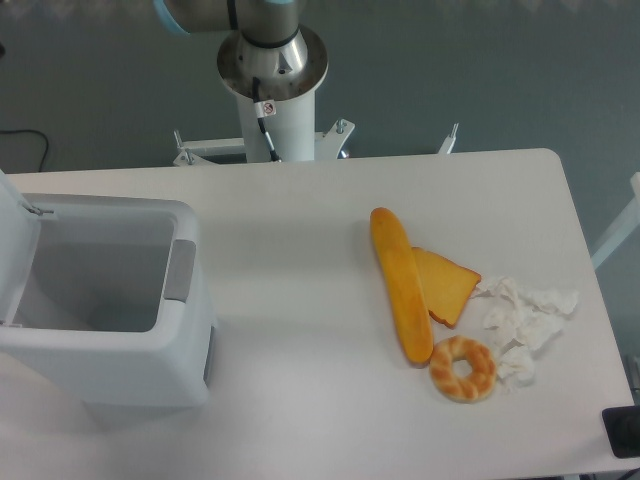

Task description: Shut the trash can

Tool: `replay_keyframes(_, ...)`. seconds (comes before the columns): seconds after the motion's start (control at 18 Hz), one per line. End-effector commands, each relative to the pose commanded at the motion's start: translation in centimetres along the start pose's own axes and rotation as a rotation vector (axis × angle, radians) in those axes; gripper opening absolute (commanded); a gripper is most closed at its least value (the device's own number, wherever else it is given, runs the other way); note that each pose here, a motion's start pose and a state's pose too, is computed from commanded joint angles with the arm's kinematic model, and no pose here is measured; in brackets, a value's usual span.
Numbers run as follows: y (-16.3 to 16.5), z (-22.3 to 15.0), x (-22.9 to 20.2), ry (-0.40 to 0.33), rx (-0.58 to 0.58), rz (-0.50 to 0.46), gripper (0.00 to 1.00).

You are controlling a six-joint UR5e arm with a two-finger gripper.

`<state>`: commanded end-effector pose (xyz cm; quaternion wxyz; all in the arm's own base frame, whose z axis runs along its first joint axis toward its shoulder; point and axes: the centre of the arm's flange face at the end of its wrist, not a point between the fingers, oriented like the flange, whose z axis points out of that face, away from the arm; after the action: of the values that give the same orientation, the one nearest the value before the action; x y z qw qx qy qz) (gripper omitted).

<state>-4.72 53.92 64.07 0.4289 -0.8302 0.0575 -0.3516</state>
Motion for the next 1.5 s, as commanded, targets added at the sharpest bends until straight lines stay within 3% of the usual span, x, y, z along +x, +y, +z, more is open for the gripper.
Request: replay_keyframes(1.5, 0.5, 4.2, -1.3, 0.092, -0.045, -0.027, 1.0)
